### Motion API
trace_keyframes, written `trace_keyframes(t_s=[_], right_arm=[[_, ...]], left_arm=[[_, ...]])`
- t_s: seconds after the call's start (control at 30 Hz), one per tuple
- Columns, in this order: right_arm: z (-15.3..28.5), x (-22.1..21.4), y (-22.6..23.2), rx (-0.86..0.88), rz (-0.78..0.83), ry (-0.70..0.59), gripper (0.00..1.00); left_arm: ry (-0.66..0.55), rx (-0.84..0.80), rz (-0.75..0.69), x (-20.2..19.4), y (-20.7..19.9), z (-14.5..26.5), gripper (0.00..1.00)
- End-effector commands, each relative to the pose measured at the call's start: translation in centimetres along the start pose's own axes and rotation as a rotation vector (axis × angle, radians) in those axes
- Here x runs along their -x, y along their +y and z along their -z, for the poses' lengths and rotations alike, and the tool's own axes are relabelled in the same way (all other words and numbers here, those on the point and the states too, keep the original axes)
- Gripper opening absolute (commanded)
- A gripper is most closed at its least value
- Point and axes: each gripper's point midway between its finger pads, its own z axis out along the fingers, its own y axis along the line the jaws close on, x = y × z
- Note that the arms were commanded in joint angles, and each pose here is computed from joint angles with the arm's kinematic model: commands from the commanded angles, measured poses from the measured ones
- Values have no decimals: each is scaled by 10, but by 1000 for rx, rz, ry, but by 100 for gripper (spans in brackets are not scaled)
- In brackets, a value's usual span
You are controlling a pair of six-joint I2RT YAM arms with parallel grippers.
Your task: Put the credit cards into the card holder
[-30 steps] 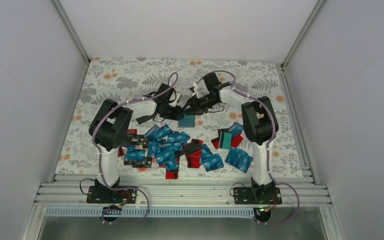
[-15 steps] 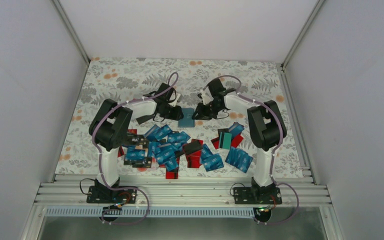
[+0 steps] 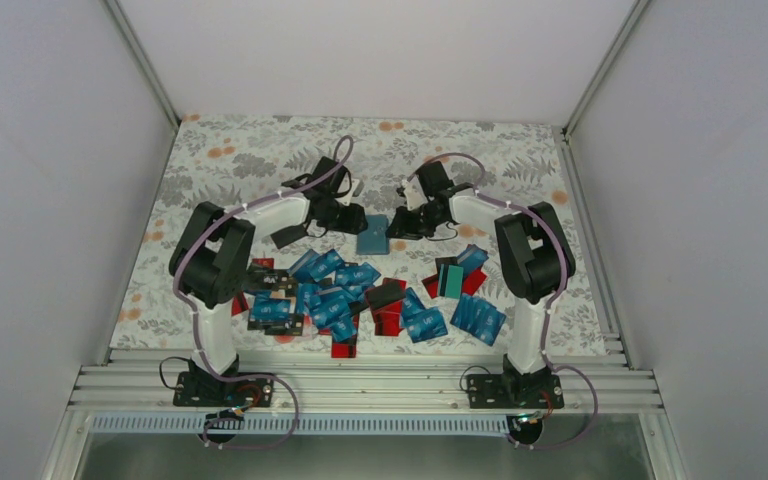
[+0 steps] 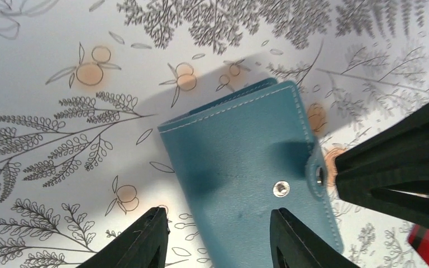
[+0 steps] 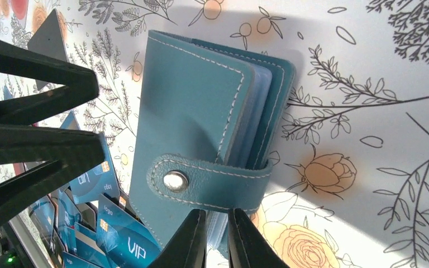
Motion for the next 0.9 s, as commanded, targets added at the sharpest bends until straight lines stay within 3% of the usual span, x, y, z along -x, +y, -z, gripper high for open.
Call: trace_keyframes(t_s=[0.0,0.3,0.63,0.87], right_arm=[[-6,1,-4,10,-1,-7,12],[-12,-6,-11,-2,-10,11,12],[4,-13,14,101,-4,-4,12],[8,-22,23,176,-47,-17,8]], left_arm=[[-70,-49,0,22,-18,21,47],[-45,-206,-1,23,-39,0,45],[32,-93,59,2,-6,-36,13],[46,-68,66,-3,0,-39,11]])
